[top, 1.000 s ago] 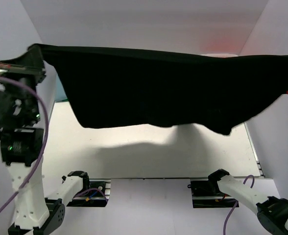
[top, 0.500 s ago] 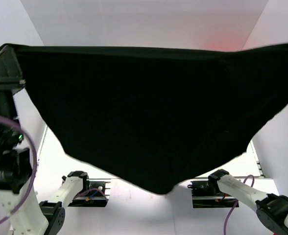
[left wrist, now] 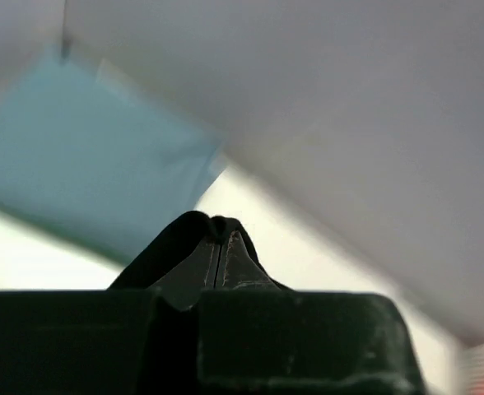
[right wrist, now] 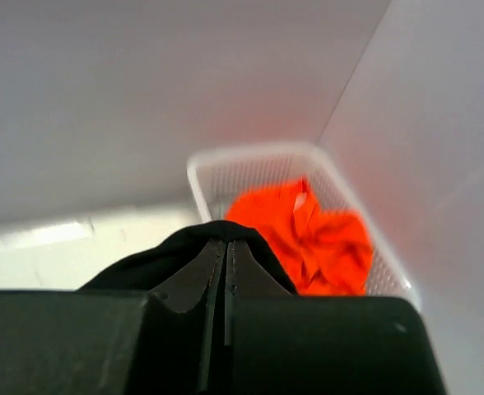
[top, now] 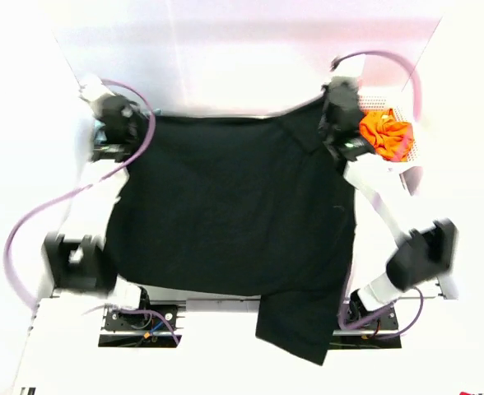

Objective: Fold and stack the t-shirts
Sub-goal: Flatten out the tshirt, then fold the flattened tshirt in 1/3 of the way

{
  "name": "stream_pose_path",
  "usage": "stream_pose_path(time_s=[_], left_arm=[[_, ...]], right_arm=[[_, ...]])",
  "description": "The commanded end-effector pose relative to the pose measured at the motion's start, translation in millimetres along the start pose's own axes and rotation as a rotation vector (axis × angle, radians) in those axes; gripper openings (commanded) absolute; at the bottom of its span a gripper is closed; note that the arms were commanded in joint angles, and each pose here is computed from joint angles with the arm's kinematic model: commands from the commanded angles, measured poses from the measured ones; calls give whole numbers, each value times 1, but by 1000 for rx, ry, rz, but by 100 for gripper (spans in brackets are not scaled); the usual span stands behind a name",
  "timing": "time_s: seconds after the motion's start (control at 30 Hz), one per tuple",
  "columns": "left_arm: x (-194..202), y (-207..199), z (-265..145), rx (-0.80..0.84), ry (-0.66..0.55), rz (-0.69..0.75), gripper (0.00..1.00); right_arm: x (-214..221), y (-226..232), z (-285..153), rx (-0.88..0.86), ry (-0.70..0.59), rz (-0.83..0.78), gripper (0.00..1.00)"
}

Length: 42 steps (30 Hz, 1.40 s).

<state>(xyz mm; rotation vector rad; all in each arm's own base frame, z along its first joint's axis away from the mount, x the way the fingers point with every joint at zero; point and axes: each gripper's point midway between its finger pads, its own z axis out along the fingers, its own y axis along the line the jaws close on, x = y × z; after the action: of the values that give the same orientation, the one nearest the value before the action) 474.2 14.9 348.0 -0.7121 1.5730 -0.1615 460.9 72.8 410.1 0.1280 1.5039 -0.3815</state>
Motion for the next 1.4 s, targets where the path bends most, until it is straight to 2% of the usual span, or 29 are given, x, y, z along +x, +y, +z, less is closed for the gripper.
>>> stream_pose_path(time_s=[0.0, 0.03, 0.07, 0.1, 0.13, 0.17, 0.2, 0.3, 0.47, 0.63, 0.77, 0.83, 1.0, 1.03, 1.07, 1.2, 1.37], left_arm=[[58, 21, 38, -42, 60, 29, 0], [68, 26, 50, -60, 56, 33, 0], [106, 44, 69, -111, 115, 64, 0], [121, 50, 79, -127, 139, 76, 0], [129, 44, 87, -109, 176, 92, 0], [157, 57, 100, -144, 230, 117, 0], [157, 54, 108, -141, 229, 128, 0], [187, 65, 122, -162, 281, 147, 0], [205, 65, 133, -137, 308, 153, 0], [187, 52, 135, -116, 279, 149, 0], [166, 66, 123, -160, 245, 148, 0], [147, 64, 112, -171, 205, 142, 0], [142, 81, 90, -201, 198, 211, 0], [149, 87, 87, -212, 218, 220, 0], [136, 84, 84, -205, 195, 239, 0], [137, 97, 62, -235, 229, 283, 0], [166, 118, 36, -232, 336, 331, 0]], right_arm=[[8, -15, 28, 45, -15, 108, 0], [47, 5, 45, 19, 48, 71, 0], [63, 23, 50, -65, 65, 53, 0], [79, 24, 58, -75, 84, 37, 0], [113, 44, 67, -141, 138, 4, 0], [127, 47, 70, -155, 178, 3, 0], [148, 60, 77, -194, 221, -6, 0], [181, 71, 81, -251, 296, -28, 0], [205, 79, 77, -299, 390, -23, 0], [214, 68, 58, -289, 518, 5, 0], [208, 51, 39, -250, 608, 46, 0], [215, 41, 20, -249, 669, 32, 0], [216, 20, -28, -277, 726, 72, 0], [226, 16, -42, -278, 778, 51, 0], [225, 11, -49, -283, 789, 46, 0], [238, -6, -89, -274, 901, 32, 0], [281, -7, -141, -335, 1023, 76, 0]])
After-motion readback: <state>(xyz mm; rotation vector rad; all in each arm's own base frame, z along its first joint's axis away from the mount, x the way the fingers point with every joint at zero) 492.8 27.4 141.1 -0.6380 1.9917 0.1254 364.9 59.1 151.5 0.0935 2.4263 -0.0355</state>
